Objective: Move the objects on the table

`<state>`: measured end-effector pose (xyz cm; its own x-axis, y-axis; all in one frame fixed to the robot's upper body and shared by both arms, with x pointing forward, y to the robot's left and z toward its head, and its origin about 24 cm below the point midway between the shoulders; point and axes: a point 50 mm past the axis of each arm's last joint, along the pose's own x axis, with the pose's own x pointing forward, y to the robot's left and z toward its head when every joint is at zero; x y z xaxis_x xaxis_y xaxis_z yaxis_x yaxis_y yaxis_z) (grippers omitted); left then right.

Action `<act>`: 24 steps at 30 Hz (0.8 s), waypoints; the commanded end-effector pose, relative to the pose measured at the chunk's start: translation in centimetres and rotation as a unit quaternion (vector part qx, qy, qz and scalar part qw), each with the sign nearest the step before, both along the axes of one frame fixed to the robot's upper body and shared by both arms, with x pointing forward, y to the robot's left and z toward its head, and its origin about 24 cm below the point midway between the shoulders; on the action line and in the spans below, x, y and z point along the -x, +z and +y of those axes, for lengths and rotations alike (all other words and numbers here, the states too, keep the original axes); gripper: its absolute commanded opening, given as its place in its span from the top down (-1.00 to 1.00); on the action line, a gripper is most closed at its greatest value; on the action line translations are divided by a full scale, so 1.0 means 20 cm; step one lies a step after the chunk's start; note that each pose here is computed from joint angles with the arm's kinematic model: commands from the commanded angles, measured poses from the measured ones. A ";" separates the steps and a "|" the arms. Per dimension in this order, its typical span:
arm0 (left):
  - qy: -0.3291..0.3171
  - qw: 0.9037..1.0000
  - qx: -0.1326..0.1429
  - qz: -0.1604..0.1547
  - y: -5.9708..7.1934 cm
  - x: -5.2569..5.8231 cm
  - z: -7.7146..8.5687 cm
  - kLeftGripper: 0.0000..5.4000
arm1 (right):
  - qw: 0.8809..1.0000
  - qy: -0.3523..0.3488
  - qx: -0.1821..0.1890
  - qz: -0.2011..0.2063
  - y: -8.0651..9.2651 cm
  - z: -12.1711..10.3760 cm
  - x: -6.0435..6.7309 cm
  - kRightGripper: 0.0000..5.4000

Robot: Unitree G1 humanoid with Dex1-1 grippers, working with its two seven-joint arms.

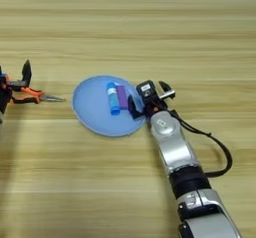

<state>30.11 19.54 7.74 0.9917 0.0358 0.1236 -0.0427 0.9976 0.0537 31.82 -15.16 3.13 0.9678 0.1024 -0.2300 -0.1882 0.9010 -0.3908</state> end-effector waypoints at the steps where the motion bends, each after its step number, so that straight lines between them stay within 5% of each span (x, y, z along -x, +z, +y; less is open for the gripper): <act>1: 0.004 1.000 -0.004 0.004 0.00 0.00 0.01 -1.00 | 0.999 -0.032 0.021 0.023 -0.05 -0.11 0.03 -0.99; 17: 0.005 1.000 -0.005 0.003 0.01 0.00 0.02 -1.00 | 0.995 -0.091 0.032 0.018 -0.03 -0.33 0.06 -0.99; 24: 0.004 1.000 -0.006 0.003 0.01 -0.01 0.01 -1.00 | 0.997 -0.075 0.001 -0.016 0.04 -0.29 0.05 -0.99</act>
